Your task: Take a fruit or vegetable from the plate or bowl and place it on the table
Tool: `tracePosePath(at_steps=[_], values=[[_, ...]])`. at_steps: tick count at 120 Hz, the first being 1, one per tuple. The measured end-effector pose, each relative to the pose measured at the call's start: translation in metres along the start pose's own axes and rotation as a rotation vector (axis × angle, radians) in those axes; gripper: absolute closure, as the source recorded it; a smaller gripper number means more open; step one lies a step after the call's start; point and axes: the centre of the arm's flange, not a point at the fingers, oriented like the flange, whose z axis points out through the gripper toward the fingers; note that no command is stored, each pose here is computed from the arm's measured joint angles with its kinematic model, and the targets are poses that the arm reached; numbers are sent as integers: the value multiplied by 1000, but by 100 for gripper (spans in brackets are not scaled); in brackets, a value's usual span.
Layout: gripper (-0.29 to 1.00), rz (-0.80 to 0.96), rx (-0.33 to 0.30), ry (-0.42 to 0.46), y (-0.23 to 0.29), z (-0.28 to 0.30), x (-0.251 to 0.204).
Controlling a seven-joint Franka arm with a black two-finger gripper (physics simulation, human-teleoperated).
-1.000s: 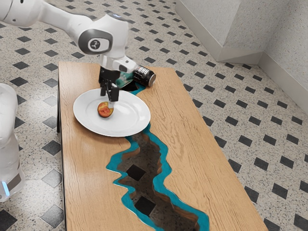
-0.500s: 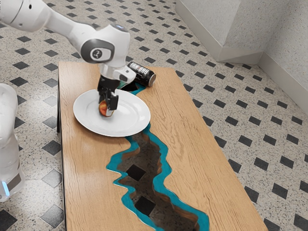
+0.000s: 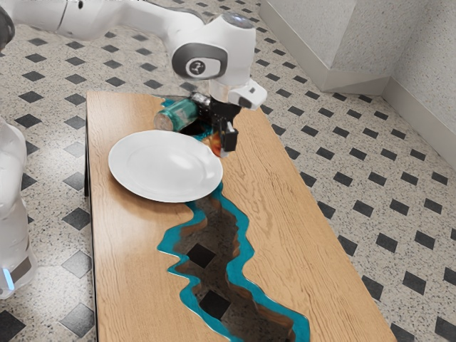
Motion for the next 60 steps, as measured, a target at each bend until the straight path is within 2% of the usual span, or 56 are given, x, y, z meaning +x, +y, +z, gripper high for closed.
tracePosePath(at_steps=[21,29,38,60], values=[[25,79,3,-35,56,31,66],[24,98,3,-43,71,37,71],[12,101,1,-47,74,39,72],[4,77,-1,-51,62,39,73]])
